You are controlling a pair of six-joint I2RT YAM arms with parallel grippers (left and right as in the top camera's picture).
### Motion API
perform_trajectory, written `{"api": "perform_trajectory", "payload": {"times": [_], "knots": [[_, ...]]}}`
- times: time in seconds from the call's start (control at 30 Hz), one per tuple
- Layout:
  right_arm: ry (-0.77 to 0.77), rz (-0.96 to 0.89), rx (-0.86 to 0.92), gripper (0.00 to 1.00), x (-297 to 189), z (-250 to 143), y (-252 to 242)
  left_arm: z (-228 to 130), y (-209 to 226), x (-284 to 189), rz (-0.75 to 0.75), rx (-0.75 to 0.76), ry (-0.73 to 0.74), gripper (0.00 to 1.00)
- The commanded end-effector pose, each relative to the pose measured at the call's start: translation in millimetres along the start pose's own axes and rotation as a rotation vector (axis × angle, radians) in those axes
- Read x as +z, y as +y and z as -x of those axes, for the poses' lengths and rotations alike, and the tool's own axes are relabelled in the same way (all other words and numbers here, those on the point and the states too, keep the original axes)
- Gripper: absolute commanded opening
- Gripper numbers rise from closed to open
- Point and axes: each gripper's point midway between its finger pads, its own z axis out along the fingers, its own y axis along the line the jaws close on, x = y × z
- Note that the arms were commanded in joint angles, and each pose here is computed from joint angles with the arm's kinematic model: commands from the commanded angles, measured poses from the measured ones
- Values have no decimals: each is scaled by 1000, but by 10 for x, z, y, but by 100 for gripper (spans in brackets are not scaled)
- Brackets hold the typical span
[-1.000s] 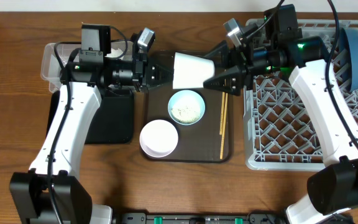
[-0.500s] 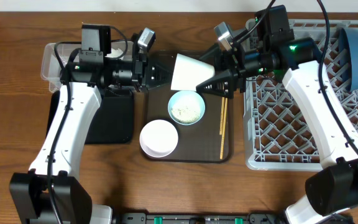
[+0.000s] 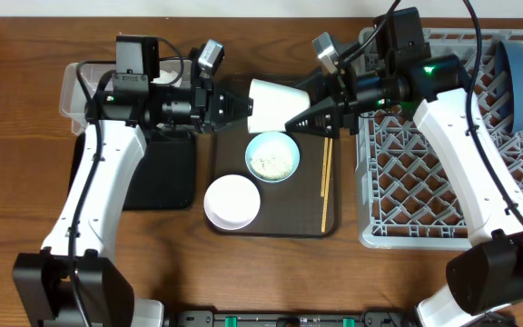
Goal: Sort waste into correct bins and load items into the dishwasher rack
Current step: 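Place the white cup upside down in the rack with the right gripper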
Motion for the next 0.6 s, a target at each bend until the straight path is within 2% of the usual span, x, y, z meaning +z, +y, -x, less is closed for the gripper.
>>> {"api": "perform_trajectory", "payload": {"times": [0.0, 0.17, 0.37, 0.57], "knots": [[-52, 9, -4, 47, -162, 140, 49, 6, -100, 6, 3, 34, -1, 27], [-55, -156, 115, 45, -553, 92, -239, 30, -56, 5, 29, 35, -15, 30], [-6, -579, 430, 45, -1240, -244, -823, 131, 128, -14, 137, 33, -72, 31], [31, -949, 731, 43, -1838, -628, -881, 255, 568, -149, 387, -31, -184, 35]]}}
